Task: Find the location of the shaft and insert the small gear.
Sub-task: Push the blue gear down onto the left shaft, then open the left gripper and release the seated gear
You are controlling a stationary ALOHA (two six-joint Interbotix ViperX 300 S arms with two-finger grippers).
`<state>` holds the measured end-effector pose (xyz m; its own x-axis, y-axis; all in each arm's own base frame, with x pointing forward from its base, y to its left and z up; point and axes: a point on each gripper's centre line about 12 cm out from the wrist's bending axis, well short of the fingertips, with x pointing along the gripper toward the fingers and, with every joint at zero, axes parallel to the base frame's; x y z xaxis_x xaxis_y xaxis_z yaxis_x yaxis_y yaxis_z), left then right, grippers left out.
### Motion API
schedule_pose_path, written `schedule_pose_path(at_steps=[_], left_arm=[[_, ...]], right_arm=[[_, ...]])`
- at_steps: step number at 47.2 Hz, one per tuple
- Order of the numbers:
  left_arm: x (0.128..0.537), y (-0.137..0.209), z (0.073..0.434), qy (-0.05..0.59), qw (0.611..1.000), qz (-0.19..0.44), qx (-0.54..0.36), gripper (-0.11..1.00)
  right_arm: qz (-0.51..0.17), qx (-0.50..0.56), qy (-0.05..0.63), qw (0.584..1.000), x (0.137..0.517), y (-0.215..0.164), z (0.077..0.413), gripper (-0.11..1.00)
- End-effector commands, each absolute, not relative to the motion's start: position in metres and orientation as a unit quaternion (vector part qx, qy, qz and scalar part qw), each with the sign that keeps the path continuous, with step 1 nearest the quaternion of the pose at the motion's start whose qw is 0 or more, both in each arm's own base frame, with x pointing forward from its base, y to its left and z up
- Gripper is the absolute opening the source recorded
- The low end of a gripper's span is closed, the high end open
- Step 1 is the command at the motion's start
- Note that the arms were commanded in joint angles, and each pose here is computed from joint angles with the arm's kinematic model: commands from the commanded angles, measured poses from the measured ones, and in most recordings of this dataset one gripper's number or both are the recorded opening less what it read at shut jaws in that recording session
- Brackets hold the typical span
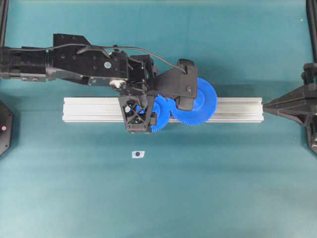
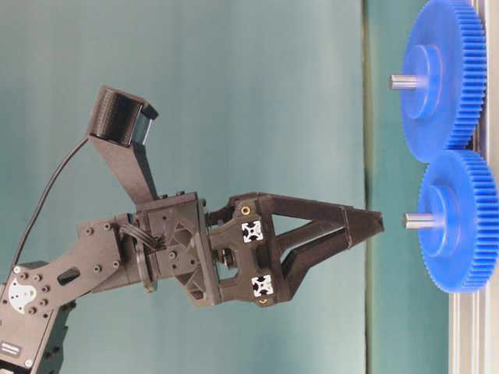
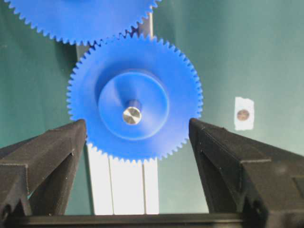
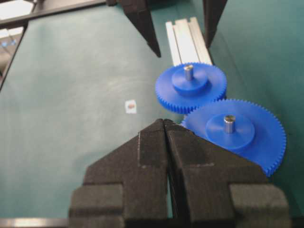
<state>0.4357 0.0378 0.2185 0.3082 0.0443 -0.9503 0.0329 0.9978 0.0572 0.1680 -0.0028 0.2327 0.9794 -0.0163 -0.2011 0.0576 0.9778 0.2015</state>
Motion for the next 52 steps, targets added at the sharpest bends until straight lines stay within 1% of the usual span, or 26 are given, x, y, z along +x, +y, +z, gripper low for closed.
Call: schedule_pose_path(at_steps=[1, 52], left_arm=[[0.4364, 0.0369, 0.2423, 0.563, 0.825, 0.006, 0.038, 0.83], [0.4359, 0.0369, 0.2394, 0.566, 0.823, 0.005, 0.037, 0.83]], right_arm=[[-0.018, 0.109, 0.092, 0.990, 0.1698, -0.0029, 0.2378, 0.00], [-0.019, 0.109, 0.093, 0.990, 0.1697, -0.0031, 0.2371, 0.00]])
